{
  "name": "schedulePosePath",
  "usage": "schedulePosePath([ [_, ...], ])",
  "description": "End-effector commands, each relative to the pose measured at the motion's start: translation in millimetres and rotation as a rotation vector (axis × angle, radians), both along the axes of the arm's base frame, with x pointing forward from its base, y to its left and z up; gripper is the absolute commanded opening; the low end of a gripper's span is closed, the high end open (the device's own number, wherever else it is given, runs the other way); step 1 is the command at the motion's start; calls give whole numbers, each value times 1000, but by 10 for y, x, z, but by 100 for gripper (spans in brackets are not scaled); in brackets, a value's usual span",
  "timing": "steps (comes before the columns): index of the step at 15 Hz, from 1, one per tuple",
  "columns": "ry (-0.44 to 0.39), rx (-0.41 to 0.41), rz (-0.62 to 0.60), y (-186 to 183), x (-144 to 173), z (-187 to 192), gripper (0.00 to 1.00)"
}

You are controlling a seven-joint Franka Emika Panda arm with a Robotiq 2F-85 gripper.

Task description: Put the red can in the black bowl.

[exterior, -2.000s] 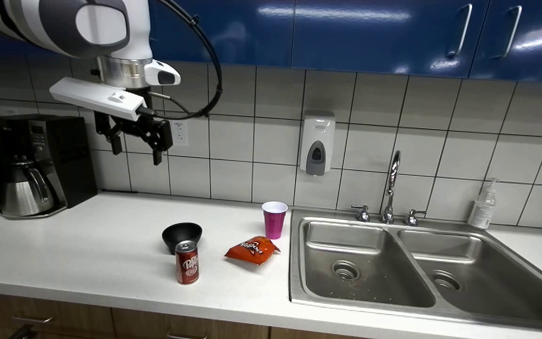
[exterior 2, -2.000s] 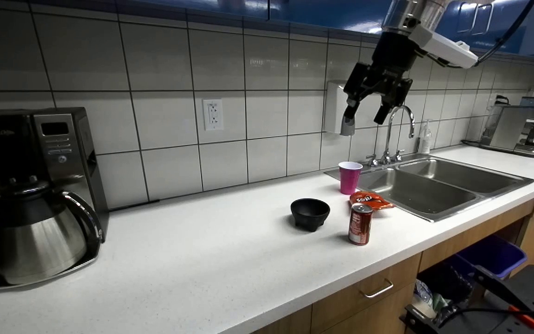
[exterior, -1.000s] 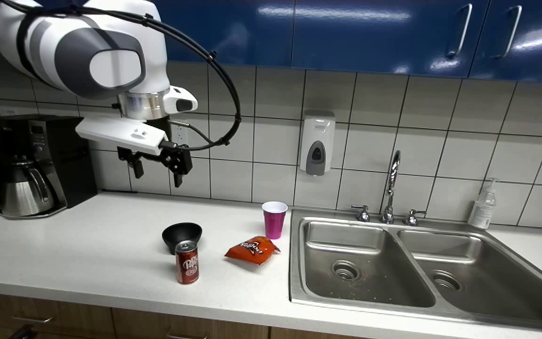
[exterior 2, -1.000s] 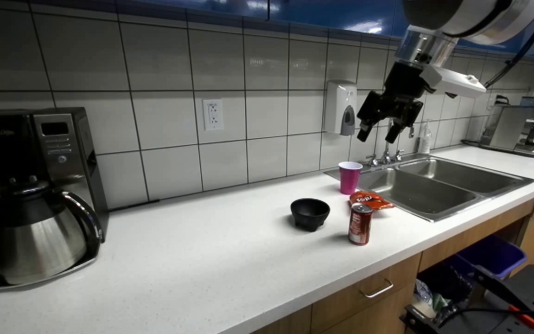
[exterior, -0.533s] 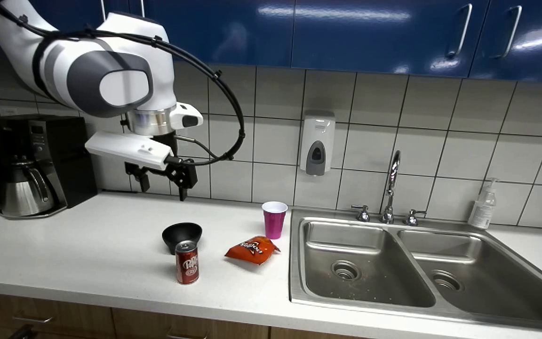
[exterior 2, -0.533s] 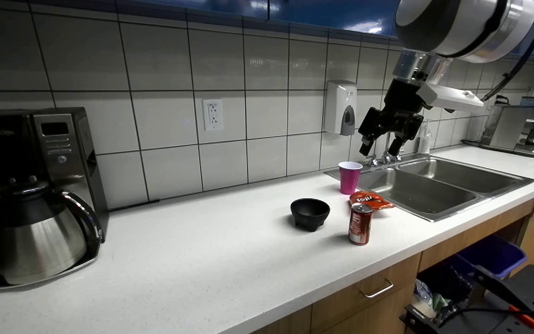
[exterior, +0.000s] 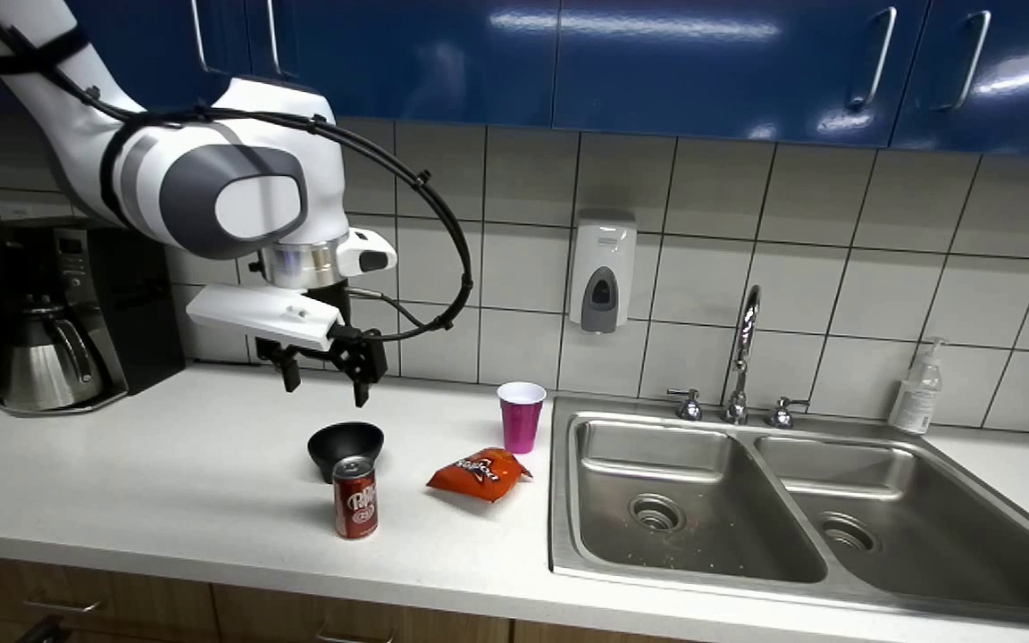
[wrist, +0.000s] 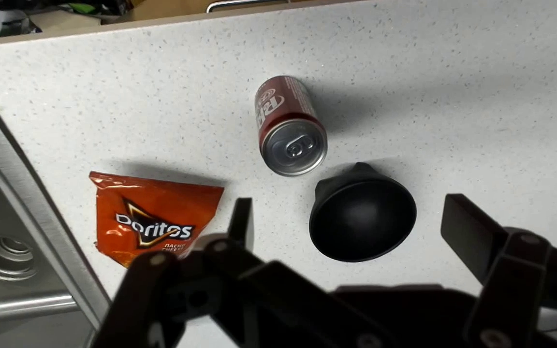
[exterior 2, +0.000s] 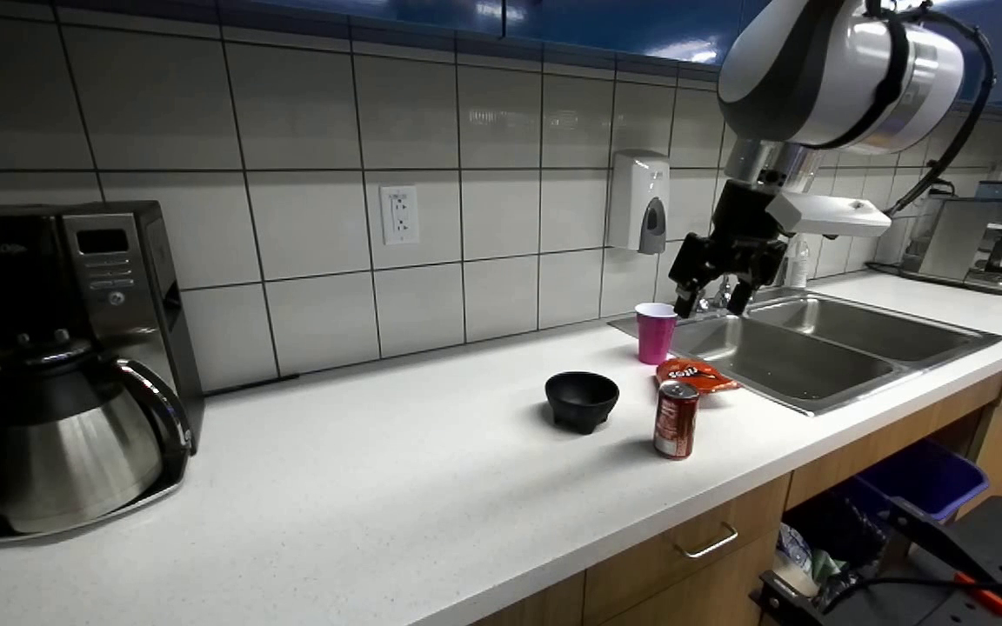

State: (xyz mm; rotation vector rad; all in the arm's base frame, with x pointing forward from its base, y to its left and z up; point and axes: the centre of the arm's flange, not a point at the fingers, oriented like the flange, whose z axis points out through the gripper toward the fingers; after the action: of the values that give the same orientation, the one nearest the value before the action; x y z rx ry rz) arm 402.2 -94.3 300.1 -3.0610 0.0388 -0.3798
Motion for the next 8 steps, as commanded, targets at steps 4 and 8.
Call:
schedulePosePath([
  [4,25,-31,-29,-93,305,-281,100],
  [8,53,-40,-33,-99,424,-456,100],
])
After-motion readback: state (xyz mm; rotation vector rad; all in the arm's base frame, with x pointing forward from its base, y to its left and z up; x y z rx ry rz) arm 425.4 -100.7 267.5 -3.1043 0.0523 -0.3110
